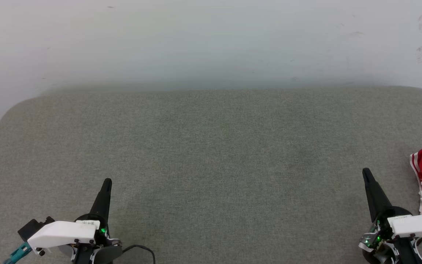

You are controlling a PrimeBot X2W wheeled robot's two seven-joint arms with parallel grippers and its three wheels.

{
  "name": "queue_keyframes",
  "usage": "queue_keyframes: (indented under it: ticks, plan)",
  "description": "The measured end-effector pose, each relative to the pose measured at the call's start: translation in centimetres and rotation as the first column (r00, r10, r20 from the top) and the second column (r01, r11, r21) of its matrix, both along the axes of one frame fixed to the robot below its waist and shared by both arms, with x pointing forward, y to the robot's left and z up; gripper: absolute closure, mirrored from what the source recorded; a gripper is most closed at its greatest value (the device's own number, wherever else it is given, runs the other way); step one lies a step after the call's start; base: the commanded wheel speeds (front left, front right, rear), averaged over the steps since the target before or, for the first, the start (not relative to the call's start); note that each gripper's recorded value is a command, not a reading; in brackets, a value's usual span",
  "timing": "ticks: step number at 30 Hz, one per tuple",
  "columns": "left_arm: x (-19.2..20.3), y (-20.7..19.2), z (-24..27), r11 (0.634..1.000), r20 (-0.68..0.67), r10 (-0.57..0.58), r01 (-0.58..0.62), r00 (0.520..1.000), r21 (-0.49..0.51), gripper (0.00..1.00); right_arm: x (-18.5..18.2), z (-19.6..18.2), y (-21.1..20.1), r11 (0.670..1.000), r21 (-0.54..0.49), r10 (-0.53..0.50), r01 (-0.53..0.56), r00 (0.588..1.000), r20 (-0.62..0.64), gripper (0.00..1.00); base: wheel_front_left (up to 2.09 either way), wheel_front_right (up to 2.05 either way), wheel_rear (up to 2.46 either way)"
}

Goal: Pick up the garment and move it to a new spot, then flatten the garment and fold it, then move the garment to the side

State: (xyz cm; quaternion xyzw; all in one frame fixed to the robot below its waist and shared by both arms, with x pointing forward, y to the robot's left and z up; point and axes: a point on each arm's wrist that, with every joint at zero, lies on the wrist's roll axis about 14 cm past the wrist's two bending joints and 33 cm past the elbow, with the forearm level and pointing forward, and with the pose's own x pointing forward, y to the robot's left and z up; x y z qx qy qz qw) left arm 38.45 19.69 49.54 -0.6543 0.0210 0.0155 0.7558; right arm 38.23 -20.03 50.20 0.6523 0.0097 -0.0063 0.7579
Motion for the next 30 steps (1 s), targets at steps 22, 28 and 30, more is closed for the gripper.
queue_keyframes:
  ticks: [22,28,30]
  plan:
    - [0.31,0.33,0.88,0.989,0.041,0.012,-0.006,0.999,-0.147,1.0,0.51,0.2,-0.03,0.989,0.149,-0.007,0.005,1.0,0.012,1.0,0.0,0.0,0.0]
    - [0.33,0.35,0.92,0.989,0.042,0.012,-0.006,0.999,-0.147,1.0,0.53,0.22,-0.02,0.989,0.149,-0.007,0.005,1.0,0.012,1.0,0.0,0.0,0.0]
    - [0.34,0.33,0.92,0.989,0.042,0.012,-0.006,0.999,-0.147,1.0,0.53,0.22,-0.04,0.989,0.149,-0.007,0.005,1.0,0.012,1.0,0.0,0.0,0.0]
